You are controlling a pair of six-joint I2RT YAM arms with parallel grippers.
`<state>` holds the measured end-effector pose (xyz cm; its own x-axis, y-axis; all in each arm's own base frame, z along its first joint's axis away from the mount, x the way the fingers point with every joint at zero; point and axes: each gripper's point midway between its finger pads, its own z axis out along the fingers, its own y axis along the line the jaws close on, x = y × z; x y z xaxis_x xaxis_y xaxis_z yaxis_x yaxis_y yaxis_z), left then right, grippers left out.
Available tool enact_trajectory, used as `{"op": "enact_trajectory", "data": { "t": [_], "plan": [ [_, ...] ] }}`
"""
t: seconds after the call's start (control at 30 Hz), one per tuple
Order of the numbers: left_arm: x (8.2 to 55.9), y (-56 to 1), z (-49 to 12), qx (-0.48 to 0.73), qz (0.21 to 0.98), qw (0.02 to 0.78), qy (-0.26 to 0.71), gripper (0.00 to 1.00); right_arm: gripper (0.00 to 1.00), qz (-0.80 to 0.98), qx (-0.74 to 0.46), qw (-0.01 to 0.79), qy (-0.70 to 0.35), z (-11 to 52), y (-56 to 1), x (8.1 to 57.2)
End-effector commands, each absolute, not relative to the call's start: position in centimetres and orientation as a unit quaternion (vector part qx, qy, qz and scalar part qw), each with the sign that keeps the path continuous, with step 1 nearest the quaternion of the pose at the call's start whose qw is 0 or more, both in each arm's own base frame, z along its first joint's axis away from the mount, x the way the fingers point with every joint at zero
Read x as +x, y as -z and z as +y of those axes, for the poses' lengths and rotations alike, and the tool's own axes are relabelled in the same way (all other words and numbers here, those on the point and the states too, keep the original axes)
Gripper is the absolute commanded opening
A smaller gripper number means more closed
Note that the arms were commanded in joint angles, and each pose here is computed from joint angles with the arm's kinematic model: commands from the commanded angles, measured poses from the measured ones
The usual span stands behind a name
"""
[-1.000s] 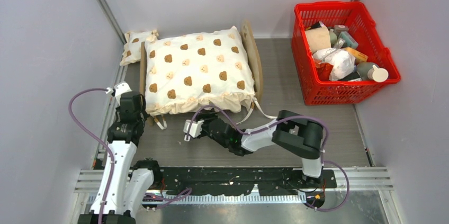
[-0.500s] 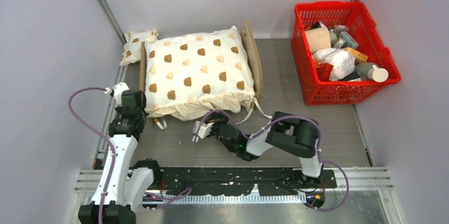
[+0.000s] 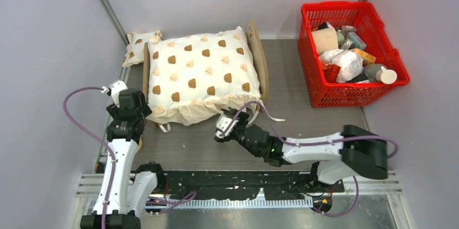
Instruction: Set up the pet bed
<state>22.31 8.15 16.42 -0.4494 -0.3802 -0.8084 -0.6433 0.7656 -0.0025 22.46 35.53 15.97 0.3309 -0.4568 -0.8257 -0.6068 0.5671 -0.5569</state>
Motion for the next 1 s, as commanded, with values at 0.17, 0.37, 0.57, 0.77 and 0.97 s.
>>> {"op": "enact_trajectory", "data": {
  "t": [0.17,0.37,0.57,0.77,0.97],
  "plan": [
    [31.1,-23.8,6.4,-0.213,0.84,0.49,-0.094,0.68,0.78,0.74,-0.297,0.586,-0.143,28.7,-20.4,22.1],
    [34.2,-22.9,5.7,-0.165,0.876,0.446,-0.087,0.69,0.76,0.783,-0.182,0.591,-0.063,21.3,-21.2,26.8],
    [35.3,-19.4,5.8,-0.161,0.901,0.392,-0.095,0.47,0.73,0.794,-0.117,0.596,-0.012,16.8,-21.1,30.4],
    [33.7,-17.8,2.5,-0.168,0.907,0.385,-0.007,0.02,0.61,0.78,-0.104,0.617,-0.012,15.1,-20.7,35.2],
    [29.9,-17.8,-0.6,-0.217,0.876,0.422,0.084,0.0,0.5,0.773,-0.084,0.629,-0.008,12.9,-21.5,40.1]
  ]
}}
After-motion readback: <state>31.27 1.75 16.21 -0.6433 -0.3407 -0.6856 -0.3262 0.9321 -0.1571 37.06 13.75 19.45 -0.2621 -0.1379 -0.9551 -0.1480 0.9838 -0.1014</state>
